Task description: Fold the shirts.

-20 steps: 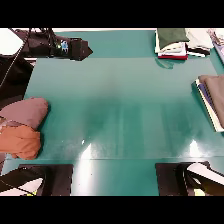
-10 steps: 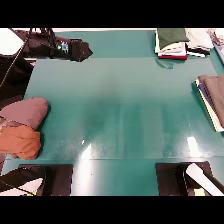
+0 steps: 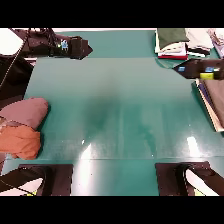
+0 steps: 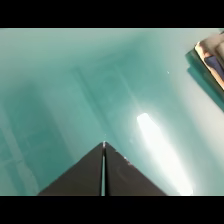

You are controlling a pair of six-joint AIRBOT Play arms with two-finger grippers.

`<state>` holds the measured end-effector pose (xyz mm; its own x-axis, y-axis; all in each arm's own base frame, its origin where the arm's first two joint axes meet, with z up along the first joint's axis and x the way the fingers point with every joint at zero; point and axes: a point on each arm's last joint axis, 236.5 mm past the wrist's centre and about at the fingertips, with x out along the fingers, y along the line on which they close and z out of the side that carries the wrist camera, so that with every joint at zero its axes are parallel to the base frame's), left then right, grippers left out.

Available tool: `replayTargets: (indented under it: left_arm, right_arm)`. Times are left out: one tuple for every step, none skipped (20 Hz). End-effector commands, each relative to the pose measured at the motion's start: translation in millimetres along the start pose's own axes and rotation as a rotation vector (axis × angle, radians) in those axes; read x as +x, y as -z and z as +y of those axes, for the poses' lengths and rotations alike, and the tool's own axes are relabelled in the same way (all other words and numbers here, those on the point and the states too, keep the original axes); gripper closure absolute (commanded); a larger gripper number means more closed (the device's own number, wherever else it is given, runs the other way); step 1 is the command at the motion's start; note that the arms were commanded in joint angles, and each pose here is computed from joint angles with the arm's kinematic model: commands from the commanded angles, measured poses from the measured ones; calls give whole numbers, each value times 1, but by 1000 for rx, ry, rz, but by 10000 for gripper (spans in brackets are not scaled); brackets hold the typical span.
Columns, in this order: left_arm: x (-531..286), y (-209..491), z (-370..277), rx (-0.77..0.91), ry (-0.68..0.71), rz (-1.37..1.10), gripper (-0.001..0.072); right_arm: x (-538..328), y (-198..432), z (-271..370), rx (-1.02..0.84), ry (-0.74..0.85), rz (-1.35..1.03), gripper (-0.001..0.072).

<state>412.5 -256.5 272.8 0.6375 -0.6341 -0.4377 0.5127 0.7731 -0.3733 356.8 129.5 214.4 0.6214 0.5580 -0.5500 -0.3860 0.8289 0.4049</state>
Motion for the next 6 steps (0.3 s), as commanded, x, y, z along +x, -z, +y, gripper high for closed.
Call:
replayTargets:
  left_arm:
    - [0,-4,0,0,-1,-16,685]
    - [0,-4,0,0,-1,-16,685]
    - [0,-4,0,0,-1,-16,685]
    - [0,-4,0,0,-1,-16,685]
    - [0,-4,0,0,-1,-16,685]
    - [0,-4,0,0,-1,-16,685]
  right_arm:
    - [15,6,50,-81,-99,11,695]
    - [16,8,55,-89,-109,16,695]
    - [16,9,58,-92,-114,18,694]
    - [16,9,59,-93,-116,19,695]
    - [16,9,59,-92,-117,20,695]
    - [16,9,59,-92,-117,19,694]
